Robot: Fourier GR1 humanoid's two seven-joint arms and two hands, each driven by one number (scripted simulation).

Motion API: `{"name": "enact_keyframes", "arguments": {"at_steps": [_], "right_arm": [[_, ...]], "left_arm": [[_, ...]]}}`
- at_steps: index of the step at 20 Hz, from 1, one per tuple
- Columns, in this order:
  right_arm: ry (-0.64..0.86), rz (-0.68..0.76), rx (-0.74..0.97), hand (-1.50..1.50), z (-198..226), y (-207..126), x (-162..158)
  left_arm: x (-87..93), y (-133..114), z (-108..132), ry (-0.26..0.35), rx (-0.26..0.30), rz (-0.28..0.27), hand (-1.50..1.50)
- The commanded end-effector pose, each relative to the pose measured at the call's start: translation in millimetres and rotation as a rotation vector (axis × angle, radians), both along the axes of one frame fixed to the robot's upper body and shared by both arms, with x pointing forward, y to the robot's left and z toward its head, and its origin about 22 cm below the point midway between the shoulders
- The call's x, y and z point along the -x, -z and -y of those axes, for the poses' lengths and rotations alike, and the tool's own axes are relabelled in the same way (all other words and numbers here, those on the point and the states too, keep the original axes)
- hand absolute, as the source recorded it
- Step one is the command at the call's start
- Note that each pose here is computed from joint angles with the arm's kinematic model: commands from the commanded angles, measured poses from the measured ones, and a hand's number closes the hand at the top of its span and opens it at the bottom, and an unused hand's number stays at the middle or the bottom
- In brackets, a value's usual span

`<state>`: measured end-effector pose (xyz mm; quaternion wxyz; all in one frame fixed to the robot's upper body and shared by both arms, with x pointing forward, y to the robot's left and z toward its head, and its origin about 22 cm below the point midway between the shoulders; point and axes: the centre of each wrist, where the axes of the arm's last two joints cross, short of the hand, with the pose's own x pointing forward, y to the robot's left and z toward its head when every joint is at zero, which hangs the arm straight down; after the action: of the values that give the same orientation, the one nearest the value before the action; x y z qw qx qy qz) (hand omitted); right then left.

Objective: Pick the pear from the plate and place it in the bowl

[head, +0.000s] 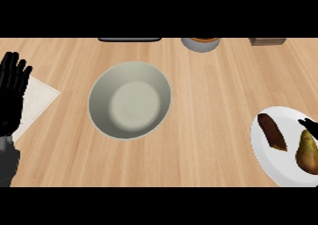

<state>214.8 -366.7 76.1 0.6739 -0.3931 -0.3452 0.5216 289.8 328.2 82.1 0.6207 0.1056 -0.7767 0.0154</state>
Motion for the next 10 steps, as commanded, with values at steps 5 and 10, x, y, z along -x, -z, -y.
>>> {"name": "enact_keyframes", "arguments": {"at_steps": [5, 10], "right_arm": [[0.018, -0.018, 0.018, -1.50, 13.9, 17.6, -9.1], [0.020, -0.054, 0.013, -1.50, 17.9, 49.5, -6.1]], "left_arm": [[-2.7, 5.6, -10.3, 0.002, -0.001, -0.004, 0.00], [-9.5, 2.1, 3.6, 0.010, -0.015, -0.009, 0.00]]}}
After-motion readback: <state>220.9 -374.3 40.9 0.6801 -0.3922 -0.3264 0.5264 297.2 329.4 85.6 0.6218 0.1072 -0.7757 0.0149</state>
